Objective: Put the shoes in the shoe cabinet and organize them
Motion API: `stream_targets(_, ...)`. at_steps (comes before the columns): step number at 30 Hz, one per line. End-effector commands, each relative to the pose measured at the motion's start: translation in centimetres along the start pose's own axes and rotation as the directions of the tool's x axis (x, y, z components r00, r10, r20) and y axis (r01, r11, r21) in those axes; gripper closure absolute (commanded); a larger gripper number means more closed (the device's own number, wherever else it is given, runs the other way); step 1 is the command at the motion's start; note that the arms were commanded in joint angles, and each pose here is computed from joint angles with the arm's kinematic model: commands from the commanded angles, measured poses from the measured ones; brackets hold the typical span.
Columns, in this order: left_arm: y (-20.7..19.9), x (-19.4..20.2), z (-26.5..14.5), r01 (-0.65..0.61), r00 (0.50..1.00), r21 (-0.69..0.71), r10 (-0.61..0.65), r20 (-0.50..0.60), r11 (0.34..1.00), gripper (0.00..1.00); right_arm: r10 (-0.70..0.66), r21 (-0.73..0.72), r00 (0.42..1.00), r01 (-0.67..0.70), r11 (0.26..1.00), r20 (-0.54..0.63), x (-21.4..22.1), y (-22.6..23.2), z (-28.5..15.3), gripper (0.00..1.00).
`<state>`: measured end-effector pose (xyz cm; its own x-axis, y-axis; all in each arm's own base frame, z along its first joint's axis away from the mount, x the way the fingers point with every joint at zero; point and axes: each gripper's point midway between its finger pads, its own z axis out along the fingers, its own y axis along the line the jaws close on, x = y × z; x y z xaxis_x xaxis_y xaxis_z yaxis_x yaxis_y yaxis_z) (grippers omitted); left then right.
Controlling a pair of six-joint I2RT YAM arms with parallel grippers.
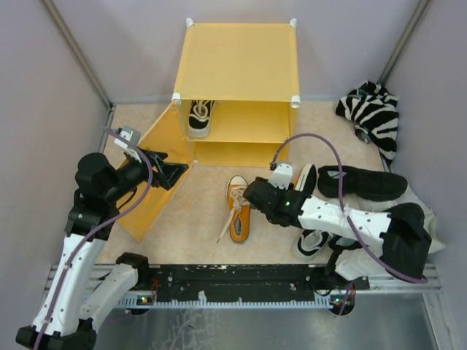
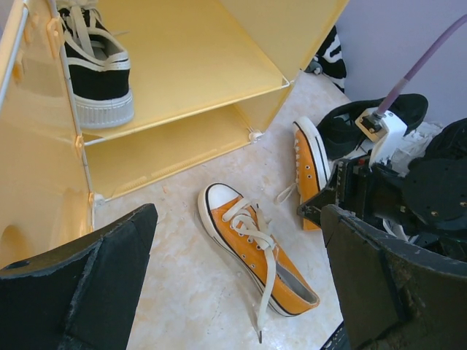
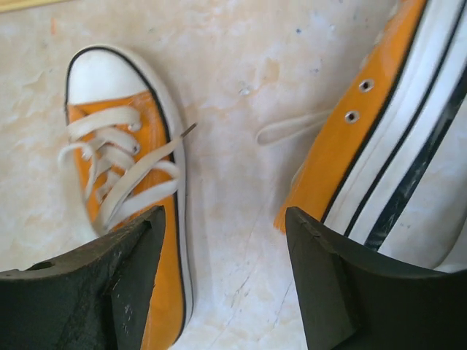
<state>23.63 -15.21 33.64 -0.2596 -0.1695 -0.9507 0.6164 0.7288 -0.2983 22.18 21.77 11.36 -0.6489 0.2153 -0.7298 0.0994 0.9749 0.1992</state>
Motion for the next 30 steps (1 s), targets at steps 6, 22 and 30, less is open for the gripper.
stream_targets(6, -0.4, -0.8, -0.2, -0.028, 0.999, 0.007, 0.028, 0.023, 1.0, 0.01, -0.061, 0.363, 0.997, 0.041, 0.931, 0.044, -1.1, -5.7, 2.9, 0.27)
stream_targets(22, 0.0, -0.2, -0.1, -0.033, 0.999, 0.001, 0.033, 0.011, 0.999, 0.01, -0.196, 0.523, 0.977, 0.126, 0.843, 0.081, -4.1, -7.3, 0.1, 0.25)
stream_targets(30, 0.0, 0.0, -0.2, -0.035, 0.999, -0.003, 0.035, 0.013, 0.999, 0.01, -0.09, 0.42, 0.993, 0.113, 0.901, -0.074, -1.6, -10.3, 2.6, 0.25)
